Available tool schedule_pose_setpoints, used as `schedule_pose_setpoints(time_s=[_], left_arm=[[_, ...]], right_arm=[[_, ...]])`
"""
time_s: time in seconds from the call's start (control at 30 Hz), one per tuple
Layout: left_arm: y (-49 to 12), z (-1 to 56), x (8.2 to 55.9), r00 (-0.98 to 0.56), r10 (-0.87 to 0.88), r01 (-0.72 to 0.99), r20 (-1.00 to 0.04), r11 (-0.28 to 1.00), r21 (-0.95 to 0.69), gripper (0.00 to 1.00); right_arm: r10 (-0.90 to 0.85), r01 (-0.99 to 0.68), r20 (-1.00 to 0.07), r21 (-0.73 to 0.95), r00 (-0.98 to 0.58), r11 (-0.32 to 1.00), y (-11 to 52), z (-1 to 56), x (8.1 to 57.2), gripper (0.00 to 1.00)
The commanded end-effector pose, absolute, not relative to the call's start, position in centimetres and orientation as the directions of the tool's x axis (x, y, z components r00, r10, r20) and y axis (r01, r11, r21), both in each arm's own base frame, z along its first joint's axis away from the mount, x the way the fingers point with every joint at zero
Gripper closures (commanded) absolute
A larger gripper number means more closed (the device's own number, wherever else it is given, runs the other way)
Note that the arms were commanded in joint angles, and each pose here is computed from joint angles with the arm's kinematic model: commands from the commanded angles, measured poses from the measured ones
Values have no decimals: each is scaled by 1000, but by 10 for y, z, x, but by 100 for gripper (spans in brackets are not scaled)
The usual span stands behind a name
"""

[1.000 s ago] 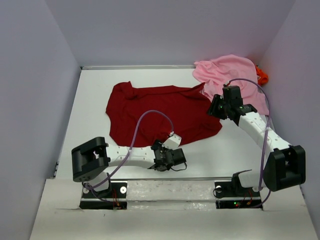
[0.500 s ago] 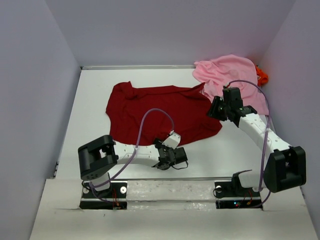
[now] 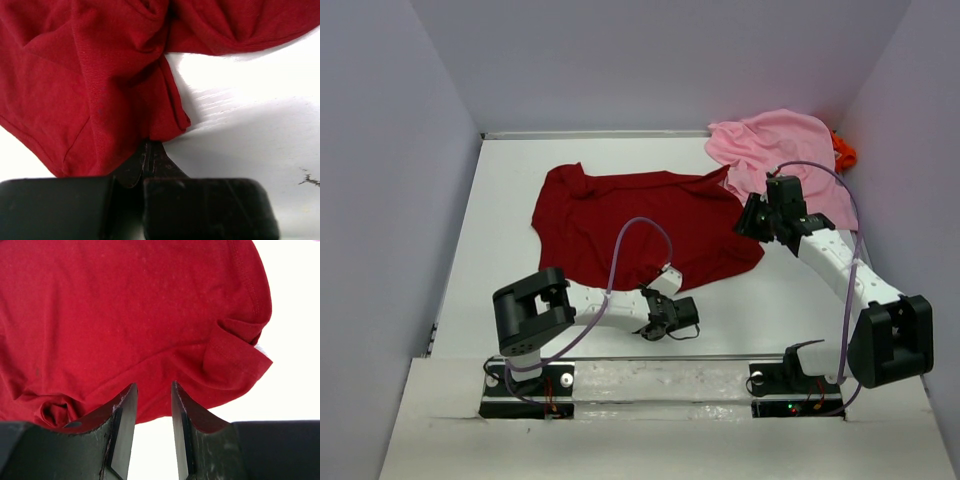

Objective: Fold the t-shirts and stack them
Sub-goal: Flatten the tshirt out

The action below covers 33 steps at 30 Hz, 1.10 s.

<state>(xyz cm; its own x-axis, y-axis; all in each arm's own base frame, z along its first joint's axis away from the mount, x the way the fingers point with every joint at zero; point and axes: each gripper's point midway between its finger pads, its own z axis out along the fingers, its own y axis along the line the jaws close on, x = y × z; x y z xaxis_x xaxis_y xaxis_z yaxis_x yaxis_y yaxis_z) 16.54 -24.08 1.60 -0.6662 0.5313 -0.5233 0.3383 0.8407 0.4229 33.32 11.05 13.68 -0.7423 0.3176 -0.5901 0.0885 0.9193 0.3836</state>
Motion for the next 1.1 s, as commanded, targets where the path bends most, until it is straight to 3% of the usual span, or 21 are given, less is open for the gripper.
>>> schedule_pose_setpoints(time_s=[0.0, 0.2, 0.47, 0.8, 0.83, 0.87, 0.97, 1.07], left_arm=[[-240, 40, 166, -651, 507, 303, -565, 856, 419, 100], [-242, 96, 154, -625, 475, 289, -620, 878, 381, 100], [-225, 170, 153, -580, 391, 227, -714, 920, 320, 100], [-231, 149, 144, -587, 468, 342, -660, 883, 322, 99], [-233, 147, 144, -586, 467, 348, -662, 883, 315, 96], [-233, 146, 143, -590, 461, 346, -663, 886, 308, 82], [-231, 149, 143, -591, 459, 338, -663, 887, 313, 64], [-229, 157, 144, -588, 449, 330, -673, 893, 307, 60]], right_arm=[[313, 57, -627, 393, -714, 918, 114, 144, 338, 61], [320, 129, -579, 347, -750, 929, 108, 111, 343, 60], [335, 163, -624, 317, -706, 934, 100, 135, 363, 55], [301, 177, -584, 261, -754, 949, 98, 114, 372, 54], [302, 178, -583, 262, -754, 949, 99, 115, 372, 54], [303, 177, -589, 264, -749, 948, 98, 117, 373, 54], [302, 186, -601, 248, -740, 951, 94, 120, 374, 53], [302, 193, -597, 241, -743, 951, 93, 117, 373, 53]])
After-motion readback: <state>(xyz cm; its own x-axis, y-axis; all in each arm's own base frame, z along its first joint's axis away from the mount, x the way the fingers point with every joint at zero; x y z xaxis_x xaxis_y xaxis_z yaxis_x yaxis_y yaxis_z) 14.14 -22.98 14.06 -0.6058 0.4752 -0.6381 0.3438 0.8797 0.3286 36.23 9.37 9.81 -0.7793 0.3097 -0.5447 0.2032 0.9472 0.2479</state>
